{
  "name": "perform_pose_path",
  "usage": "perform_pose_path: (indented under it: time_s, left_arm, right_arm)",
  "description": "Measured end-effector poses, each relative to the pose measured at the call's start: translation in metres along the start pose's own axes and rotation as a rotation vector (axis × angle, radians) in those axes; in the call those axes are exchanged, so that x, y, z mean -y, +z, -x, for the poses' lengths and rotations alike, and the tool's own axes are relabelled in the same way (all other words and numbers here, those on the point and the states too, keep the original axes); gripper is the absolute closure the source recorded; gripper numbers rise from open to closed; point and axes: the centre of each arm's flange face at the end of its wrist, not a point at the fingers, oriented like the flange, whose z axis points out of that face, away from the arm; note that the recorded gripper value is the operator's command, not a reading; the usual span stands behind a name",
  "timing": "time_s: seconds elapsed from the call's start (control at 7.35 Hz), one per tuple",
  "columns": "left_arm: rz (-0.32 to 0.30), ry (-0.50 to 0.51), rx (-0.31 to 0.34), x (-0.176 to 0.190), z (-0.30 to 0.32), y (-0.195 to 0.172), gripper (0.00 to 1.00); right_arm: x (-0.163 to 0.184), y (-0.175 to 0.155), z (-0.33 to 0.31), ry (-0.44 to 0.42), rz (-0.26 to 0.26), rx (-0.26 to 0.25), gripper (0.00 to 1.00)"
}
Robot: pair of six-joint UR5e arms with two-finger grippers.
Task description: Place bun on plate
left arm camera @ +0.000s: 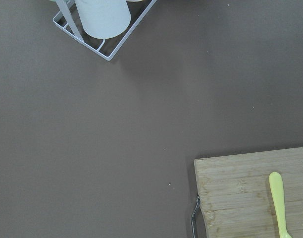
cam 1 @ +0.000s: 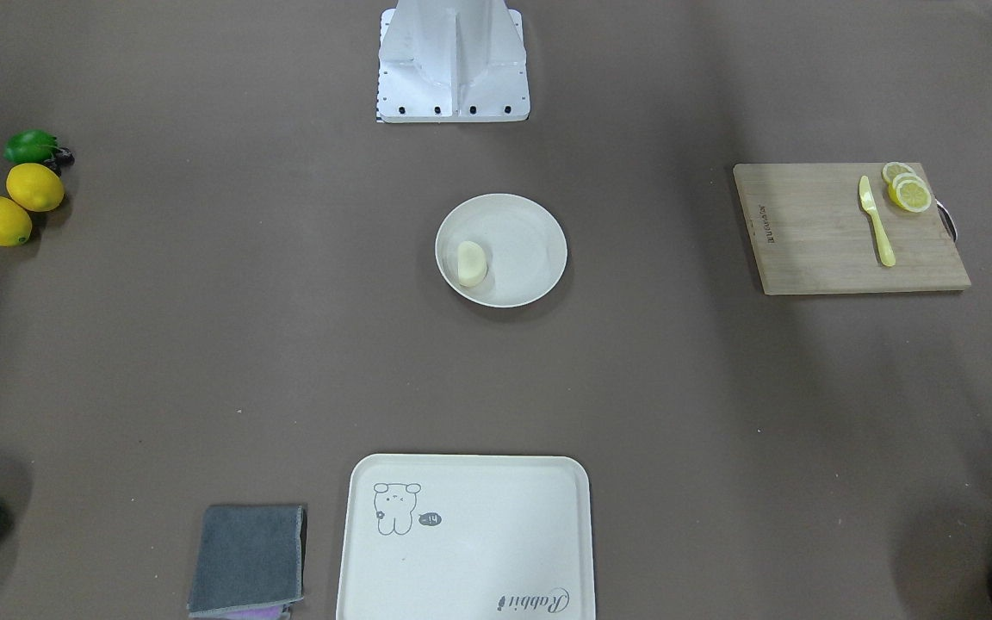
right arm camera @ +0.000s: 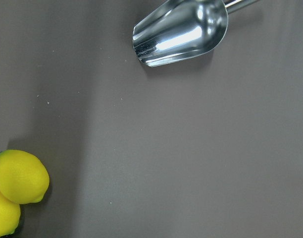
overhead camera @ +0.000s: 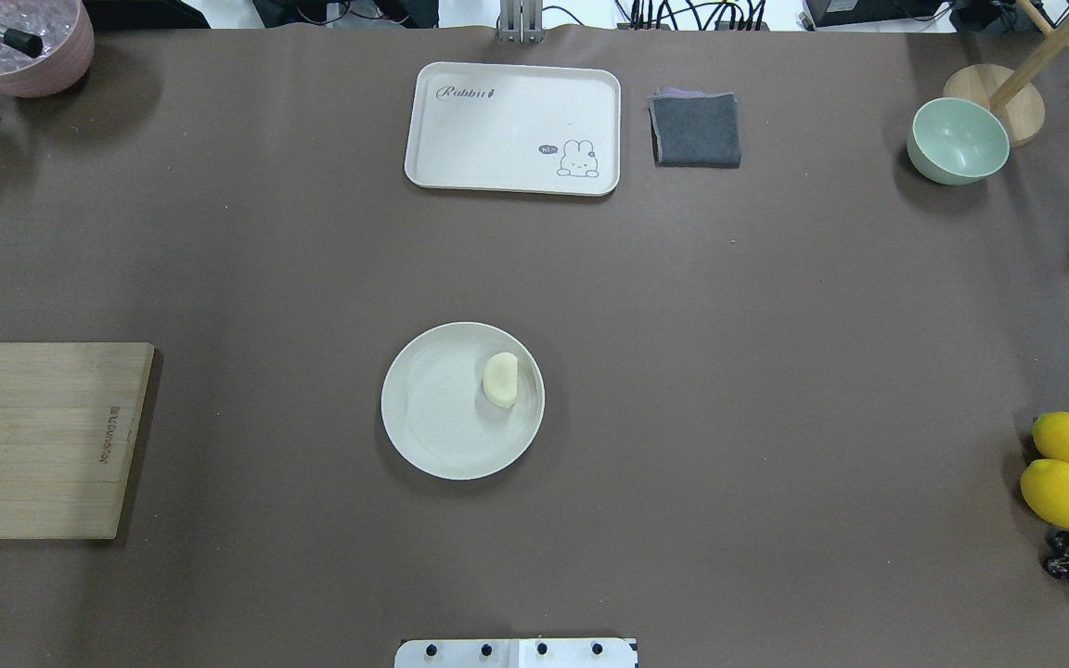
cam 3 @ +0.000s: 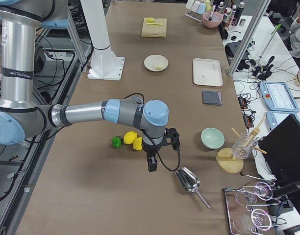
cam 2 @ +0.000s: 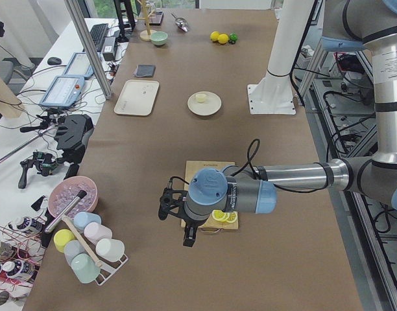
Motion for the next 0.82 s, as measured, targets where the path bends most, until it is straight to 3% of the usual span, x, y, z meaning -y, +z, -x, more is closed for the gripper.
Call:
perform_pose_path:
  time_s: [0.82]
  left_arm:
    - [0.0, 0.0, -0.001, -0.0006, -0.0004, -0.0002, 0.03]
  right_arm:
    - [0.0015, 0.0019, 0.0023, -0.006, 0.005, 0.001, 0.0]
